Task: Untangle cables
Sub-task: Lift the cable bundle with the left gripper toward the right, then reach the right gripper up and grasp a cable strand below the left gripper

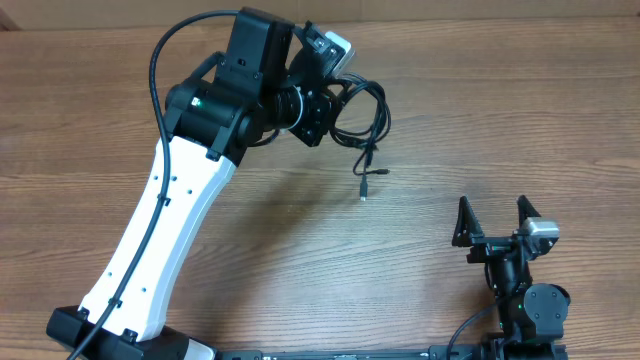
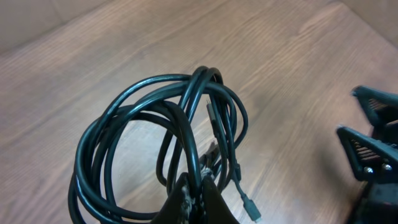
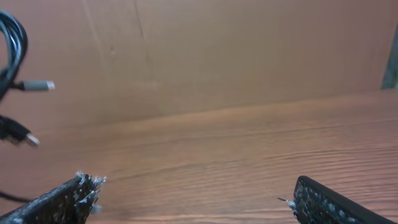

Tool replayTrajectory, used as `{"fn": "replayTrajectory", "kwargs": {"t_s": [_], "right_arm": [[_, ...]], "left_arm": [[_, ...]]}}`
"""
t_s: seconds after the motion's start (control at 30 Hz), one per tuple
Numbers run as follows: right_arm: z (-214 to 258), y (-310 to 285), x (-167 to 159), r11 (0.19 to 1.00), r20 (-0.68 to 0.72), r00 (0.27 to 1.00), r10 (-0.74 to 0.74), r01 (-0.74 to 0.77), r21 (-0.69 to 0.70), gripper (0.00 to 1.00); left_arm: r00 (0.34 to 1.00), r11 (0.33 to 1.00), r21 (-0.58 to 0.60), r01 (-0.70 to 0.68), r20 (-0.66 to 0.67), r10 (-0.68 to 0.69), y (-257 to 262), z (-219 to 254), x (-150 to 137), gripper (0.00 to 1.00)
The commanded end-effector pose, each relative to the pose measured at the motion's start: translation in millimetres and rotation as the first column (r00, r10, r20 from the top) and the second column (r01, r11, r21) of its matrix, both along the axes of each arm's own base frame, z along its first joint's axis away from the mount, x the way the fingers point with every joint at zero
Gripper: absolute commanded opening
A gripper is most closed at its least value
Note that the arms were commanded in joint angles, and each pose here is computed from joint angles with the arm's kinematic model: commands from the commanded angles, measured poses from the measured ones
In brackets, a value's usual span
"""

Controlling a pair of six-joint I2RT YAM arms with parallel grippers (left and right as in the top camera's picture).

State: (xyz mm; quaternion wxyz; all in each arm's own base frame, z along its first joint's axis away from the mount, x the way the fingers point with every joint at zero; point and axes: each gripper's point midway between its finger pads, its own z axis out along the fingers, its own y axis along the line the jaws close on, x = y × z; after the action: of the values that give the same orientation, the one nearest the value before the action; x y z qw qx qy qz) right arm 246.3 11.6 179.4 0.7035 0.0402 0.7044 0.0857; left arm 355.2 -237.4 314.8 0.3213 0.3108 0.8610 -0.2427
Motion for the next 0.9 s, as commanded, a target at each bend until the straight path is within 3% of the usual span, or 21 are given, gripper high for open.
{"fn": "replayTrajectory", "kwargs": {"t_s": [0.0, 0.2, 0.3, 0.47, 0.87], "right_arm": [[15.4, 17.6, -5.4, 0.989, 0.018, 0.995, 0.102, -0.104, 0.110, 1.00], [60.1, 31.8, -37.9, 0.962, -0.066, 0.980, 0.189, -0.171, 0.213, 1.00], [85.0, 31.3, -66.7, 0.962, -0.148, 0.971, 0.188, -0.152, 0.225, 1.00], [108.2, 31.2, -92.8, 0.962, -0.254, 0.949, 0.189, -0.128, 0.239, 1.00], [139.7, 50.7, -95.6, 0.948, -0.443, 0.844, 0.302, -0.218, 0.231, 1.00]], "left_arm": [[0.999, 0.996, -0.080, 0.032, 0.002, -0.032, -5.8, 25.1, -17.2, 0.04], [0.976, 0.972, -0.087, 0.218, 0.018, -0.217, -15.7, 23.8, -41.8, 0.04], [0.929, 0.923, -0.108, 0.369, 0.061, -0.364, -23.7, 27.5, -61.0, 0.04], [0.870, 0.857, -0.152, 0.493, 0.120, -0.479, -36.1, 37.3, -78.6, 0.04], [0.637, 0.650, -0.064, 0.757, 0.290, -0.714, -79.2, 42.7, -133.3, 0.04]]}}
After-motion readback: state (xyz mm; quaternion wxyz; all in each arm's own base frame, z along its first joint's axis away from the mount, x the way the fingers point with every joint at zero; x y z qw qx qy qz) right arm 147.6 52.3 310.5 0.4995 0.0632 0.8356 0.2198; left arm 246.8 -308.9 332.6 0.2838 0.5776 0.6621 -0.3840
